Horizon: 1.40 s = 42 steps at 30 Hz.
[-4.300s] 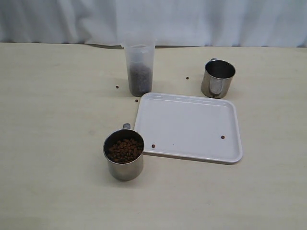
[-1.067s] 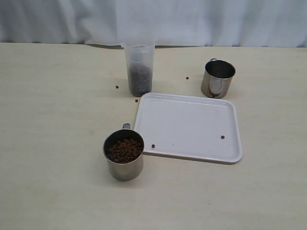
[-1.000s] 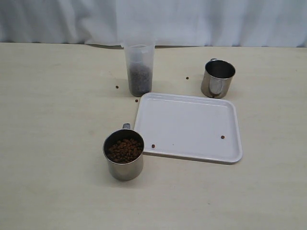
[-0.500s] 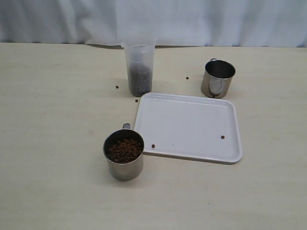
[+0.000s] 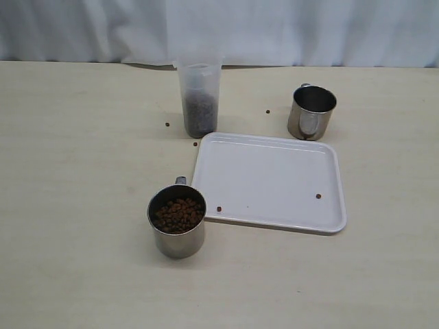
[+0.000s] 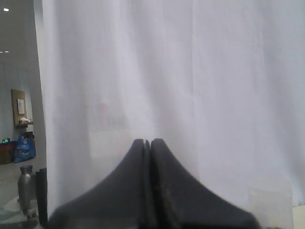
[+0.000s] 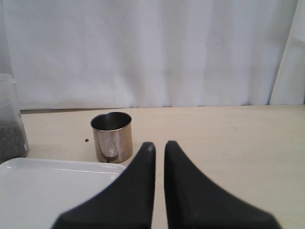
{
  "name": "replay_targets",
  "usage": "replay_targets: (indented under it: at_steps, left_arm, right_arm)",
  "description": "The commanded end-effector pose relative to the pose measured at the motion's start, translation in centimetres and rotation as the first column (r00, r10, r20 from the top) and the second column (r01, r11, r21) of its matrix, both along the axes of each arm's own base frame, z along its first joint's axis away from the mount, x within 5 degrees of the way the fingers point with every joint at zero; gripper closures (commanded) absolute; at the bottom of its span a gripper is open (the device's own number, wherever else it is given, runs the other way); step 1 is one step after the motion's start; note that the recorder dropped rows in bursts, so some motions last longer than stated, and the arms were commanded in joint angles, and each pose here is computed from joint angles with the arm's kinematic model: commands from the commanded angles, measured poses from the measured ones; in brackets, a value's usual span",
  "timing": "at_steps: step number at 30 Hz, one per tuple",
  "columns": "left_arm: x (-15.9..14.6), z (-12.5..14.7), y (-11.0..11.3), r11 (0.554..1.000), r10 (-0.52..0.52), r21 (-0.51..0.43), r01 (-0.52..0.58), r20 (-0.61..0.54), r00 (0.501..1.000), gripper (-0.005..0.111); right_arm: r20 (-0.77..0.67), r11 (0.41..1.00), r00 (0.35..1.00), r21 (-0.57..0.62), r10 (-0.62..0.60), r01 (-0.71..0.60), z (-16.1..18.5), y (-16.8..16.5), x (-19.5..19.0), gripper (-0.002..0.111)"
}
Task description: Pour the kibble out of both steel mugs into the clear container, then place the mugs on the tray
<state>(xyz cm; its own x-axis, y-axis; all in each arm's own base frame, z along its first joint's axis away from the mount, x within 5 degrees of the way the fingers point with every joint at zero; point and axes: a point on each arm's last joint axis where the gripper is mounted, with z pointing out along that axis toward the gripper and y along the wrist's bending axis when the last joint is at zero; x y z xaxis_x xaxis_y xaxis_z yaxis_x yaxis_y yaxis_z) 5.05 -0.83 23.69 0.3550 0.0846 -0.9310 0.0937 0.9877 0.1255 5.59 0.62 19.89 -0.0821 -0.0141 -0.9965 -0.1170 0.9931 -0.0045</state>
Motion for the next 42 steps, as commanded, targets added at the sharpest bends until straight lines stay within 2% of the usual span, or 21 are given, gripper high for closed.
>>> replay_targets:
  at_steps: [1, 3, 6, 11, 16, 19, 23, 27, 29, 31, 34, 37, 39, 42]
  left_arm:
    - [-0.7, 1.3, -0.1, 1.000, -0.011, 0.027, 0.007, 0.165, 0.986, 0.107]
    - [-0.9, 1.7, -0.2, 1.000, -0.024, 0.004, 0.023, 0.215, 0.976, 0.107]
    - [-0.7, 1.3, -0.2, 0.998, -0.045, -0.025, 0.049, 0.160, 0.986, 0.107]
    - [0.6, 0.2, -0.9, 0.993, -0.059, 0.101, 0.057, 0.008, 0.998, 0.107]
    - [3.5, -1.1, -2.3, 0.962, -0.147, 0.206, 0.180, -0.168, 0.975, 0.107]
    - [5.6, -2.8, -3.4, 0.931, -0.224, 0.212, 0.296, -0.307, 0.925, 0.107]
    - [7.1, -5.2, -4.7, 0.892, -0.362, 0.076, 0.445, -0.471, 0.805, 0.107]
    - [7.7, -6.9, -5.8, 0.828, -0.465, 0.018, 0.561, -0.539, 0.703, 0.107]
    - [7.6, -8.0, -6.2, 0.785, -0.492, 0.010, 0.620, -0.599, 0.632, 0.104]
    - [8.0, -8.5, -6.7, 0.728, -0.517, 0.025, 0.686, -0.636, 0.572, 0.095]
    - [8.9, -9.0, -7.1, 0.675, -0.528, 0.036, 0.737, -0.675, 0.516, 0.066]
    - [9.7, -9.6, -7.2, 0.675, -0.512, 0.023, 0.738, -0.704, 0.491, 0.030]
    - [10.3, -10.2, -7.0, 0.682, -0.481, 0.021, 0.731, -0.740, 0.471, 0.011]
    - [11.1, -10.9, -7.0, 0.685, -0.459, 0.009, 0.728, -0.771, 0.441, 0.002]
  right_arm:
    - [-0.007, 1.000, 1.000, 0.001, 0.003, -0.003, -0.2, 0.0, 0.0, 0.103]
    - [-0.007, 1.000, 1.000, 0.001, 0.003, -0.003, -0.2, 0.0, 0.0, 0.103]
    - [-0.007, 1.000, 1.000, 0.001, 0.003, -0.003, -0.2, 0.0, 0.0, 0.103]
    - [-0.007, 1.000, 1.000, 0.001, 0.003, -0.003, -0.2, 0.0, 0.0, 0.103]
    - [-0.007, 1.000, 1.000, 0.001, 0.003, -0.003, -0.2, 0.0, 0.0, 0.103]
    - [-0.007, 1.000, 1.000, 0.001, 0.003, -0.003, -0.2, 0.0, 0.0, 0.103]
    - [-0.007, 1.000, 1.000, 0.001, 0.003, -0.003, -0.2, 0.0, 0.0, 0.103]
    - [-0.007, 1.000, 1.000, 0.001, 0.003, -0.003, -0.2, 0.0, 0.0, 0.103]
    - [-0.007, 1.000, 1.000, 0.001, 0.003, -0.003, -0.2, 0.0, 0.0, 0.103]
    - [-0.007, 1.000, 1.000, 0.001, 0.003, -0.003, -0.2, 0.0, 0.0, 0.103]
    - [-0.007, 1.000, 1.000, 0.001, 0.003, -0.003, -0.2, 0.0, 0.0, 0.103]
    - [-0.007, 1.000, 1.000, 0.001, 0.003, -0.003, -0.2, 0.0, 0.0, 0.103]
    - [-0.007, 1.000, 1.000, 0.001, 0.003, -0.003, -0.2, 0.0, 0.0, 0.103]
    - [-0.007, 1.000, 1.000, 0.001, 0.003, -0.003, -0.2, 0.0, 0.0, 0.103]
